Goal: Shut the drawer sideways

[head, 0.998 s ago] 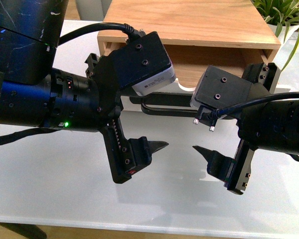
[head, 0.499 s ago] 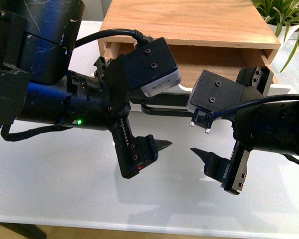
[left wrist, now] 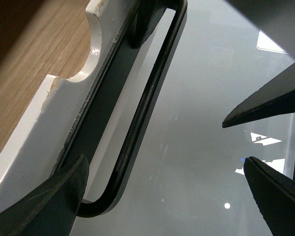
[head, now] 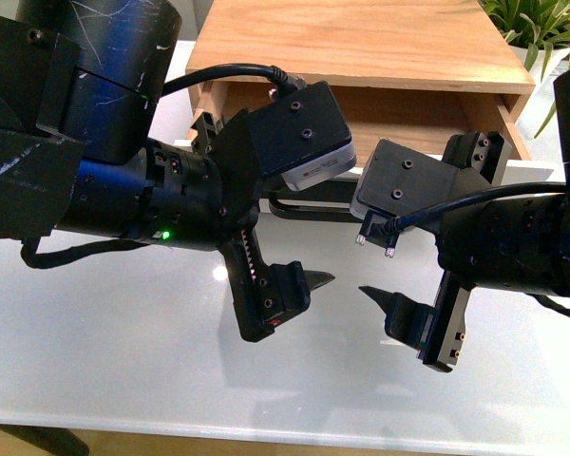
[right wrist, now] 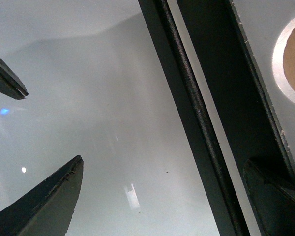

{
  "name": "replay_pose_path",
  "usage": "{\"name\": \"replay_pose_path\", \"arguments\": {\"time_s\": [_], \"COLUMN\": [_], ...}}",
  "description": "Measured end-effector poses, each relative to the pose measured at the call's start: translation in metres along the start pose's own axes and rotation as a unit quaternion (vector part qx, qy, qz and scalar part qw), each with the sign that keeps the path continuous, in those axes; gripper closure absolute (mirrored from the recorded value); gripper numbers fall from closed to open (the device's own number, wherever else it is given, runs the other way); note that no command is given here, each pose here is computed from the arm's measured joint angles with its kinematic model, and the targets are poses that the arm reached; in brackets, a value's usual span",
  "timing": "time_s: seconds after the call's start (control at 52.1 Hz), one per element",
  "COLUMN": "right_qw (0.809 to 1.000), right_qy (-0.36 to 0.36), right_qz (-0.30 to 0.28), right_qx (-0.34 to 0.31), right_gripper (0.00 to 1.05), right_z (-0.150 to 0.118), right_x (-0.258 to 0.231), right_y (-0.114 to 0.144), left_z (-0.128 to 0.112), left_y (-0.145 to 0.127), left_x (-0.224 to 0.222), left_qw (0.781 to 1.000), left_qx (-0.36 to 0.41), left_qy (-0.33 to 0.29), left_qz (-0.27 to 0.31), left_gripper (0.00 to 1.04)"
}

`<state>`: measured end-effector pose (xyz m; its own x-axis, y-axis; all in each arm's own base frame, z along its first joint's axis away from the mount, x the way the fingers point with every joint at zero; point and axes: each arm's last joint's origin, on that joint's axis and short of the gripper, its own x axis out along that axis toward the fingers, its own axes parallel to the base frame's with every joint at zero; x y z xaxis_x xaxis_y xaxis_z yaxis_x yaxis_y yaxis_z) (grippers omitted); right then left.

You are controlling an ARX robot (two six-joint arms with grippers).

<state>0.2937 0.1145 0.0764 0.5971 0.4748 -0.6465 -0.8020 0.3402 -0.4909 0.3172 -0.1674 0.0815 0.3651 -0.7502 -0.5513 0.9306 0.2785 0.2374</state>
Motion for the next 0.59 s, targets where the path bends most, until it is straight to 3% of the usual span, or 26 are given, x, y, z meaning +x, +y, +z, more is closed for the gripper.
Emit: {"name": "replay_pose_path", "arguments": {"time_s": [0.595], "right_qw": [1.000], "right_qy": [0.005], "right_qz": [0.010], "right_qx": [-0.001], "right_gripper": [0.09], "right_z": [-0.001], "right_x": [0.007], "right_y": [0.000], "left_z": [-0.001], "left_y": [0.001], "left_x": [0.011], "left_qw": [1.000], "left_qx": [0.022], "left_qy": [0.021], "left_qz": [-0.006], "left_gripper": [0.09]}}
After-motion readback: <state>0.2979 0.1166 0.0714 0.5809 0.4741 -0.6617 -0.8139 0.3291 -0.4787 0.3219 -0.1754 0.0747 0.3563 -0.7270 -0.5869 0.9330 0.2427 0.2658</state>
